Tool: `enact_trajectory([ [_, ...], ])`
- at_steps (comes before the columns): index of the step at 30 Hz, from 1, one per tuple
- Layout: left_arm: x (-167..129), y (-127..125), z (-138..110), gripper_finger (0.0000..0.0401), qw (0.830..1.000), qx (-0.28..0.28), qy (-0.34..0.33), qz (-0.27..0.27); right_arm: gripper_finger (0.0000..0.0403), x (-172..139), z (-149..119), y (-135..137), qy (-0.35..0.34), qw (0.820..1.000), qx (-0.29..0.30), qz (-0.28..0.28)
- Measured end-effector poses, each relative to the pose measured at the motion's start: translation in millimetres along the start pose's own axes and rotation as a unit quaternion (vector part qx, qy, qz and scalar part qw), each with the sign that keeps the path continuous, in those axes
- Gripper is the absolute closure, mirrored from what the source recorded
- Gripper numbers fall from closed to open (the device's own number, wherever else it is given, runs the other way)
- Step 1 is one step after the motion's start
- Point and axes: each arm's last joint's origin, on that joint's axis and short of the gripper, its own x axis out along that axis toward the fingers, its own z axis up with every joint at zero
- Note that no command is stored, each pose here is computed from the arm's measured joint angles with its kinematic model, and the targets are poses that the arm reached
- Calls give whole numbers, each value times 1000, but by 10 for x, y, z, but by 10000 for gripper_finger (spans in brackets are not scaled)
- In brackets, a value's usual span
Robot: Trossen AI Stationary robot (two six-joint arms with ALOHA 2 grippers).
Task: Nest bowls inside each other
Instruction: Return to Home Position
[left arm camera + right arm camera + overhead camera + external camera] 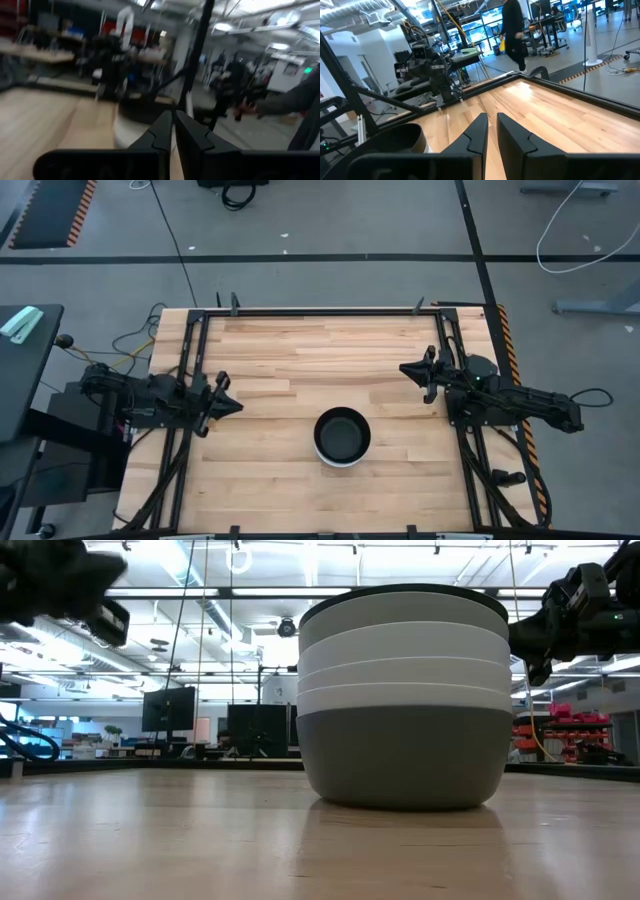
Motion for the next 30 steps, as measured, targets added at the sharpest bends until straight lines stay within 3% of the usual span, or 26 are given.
enact_trajectory([
  [8, -8, 36, -124, 361, 998, -4, 61, 26, 354, 0, 0, 0, 0, 999, -49, 0],
  [16, -10, 38, -134, 360, 994, 77, 69, 21, 354, 1, -3, -4, 1, 996, -86, -5],
  [30, -10, 39, -136, 369, 993, 98, 70, 21, 354, 71, -102, -52, 60, 994, -83, -37],
])
